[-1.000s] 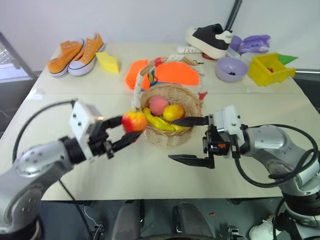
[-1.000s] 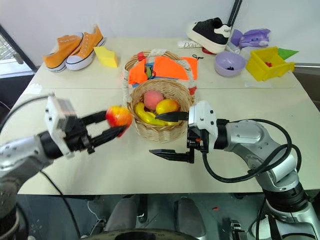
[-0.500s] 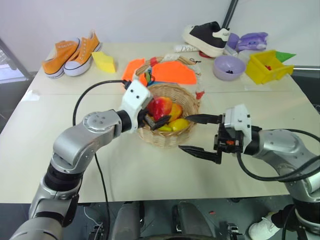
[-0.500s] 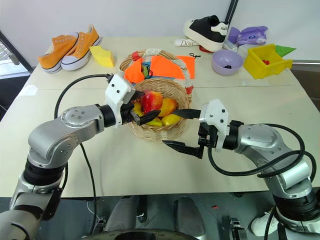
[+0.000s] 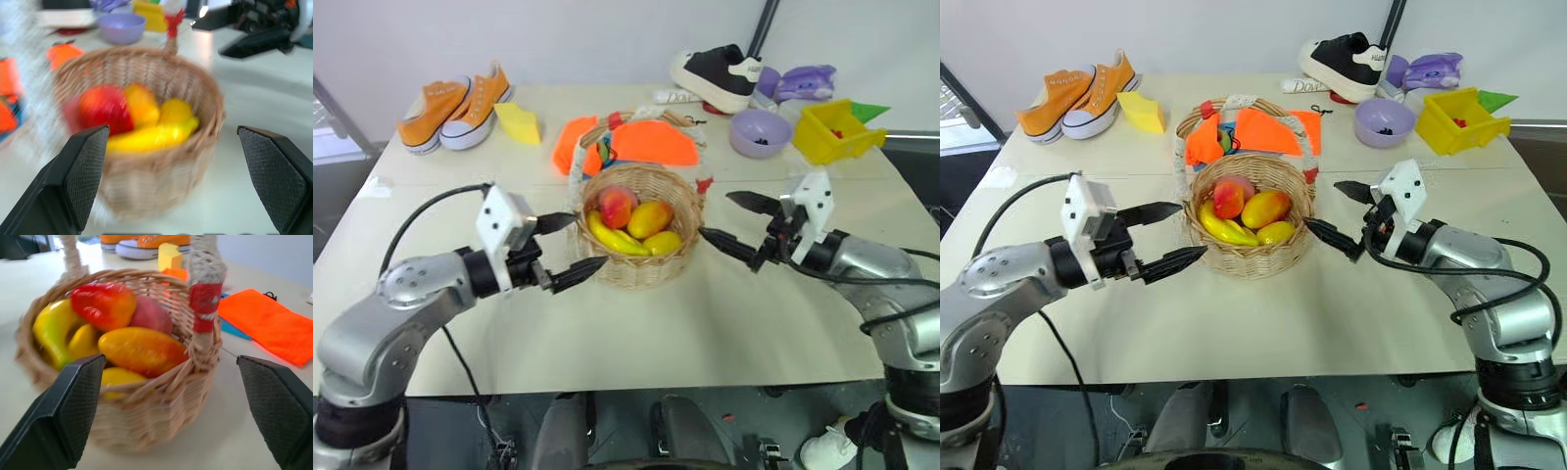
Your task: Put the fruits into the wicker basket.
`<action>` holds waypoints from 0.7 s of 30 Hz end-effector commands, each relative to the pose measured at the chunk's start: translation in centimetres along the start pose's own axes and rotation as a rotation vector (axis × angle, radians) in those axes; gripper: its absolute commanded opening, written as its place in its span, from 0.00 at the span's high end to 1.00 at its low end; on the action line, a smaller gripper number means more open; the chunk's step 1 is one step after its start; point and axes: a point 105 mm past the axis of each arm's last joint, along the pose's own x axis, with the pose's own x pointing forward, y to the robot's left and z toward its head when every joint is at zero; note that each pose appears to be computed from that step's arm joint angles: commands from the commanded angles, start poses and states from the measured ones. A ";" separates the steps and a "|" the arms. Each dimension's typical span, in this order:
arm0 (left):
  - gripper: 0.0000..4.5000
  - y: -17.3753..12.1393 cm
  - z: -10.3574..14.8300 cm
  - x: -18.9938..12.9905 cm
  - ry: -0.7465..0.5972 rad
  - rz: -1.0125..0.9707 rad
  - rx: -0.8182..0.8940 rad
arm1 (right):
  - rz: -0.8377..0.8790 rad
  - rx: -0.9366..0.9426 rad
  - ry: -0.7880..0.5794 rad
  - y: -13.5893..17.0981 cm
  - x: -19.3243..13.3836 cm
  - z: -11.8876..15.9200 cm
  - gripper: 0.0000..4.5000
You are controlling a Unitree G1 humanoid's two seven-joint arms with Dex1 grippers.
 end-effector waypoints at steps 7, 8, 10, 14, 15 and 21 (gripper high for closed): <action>0.00 -0.5 -1.0 -1.2 -0.038 0.053 0.049 | -0.150 0.091 -0.155 -2.0 4.3 1.3 0.20; 0.00 -0.5 -1.0 -1.1 -0.041 0.059 0.048 | -0.155 0.101 -0.166 -2.0 4.4 1.5 0.32; 0.00 -0.4 -1.2 -1.1 -0.038 0.068 0.048 | -0.165 0.101 -0.175 -2.1 4.4 1.7 0.54; 0.00 -0.8 -1.3 -0.8 -0.040 0.059 0.045 | -0.180 0.068 -0.180 -2.5 3.4 2.3 0.99; 0.00 -0.9 -1.2 -0.7 -0.044 0.055 0.045 | -0.184 0.055 -0.185 -2.6 3.1 2.6 0.99; 0.00 -0.7 -0.9 0.0 -0.058 0.040 0.042 | -0.344 -0.028 -0.182 -6.1 -1.7 4.4 0.99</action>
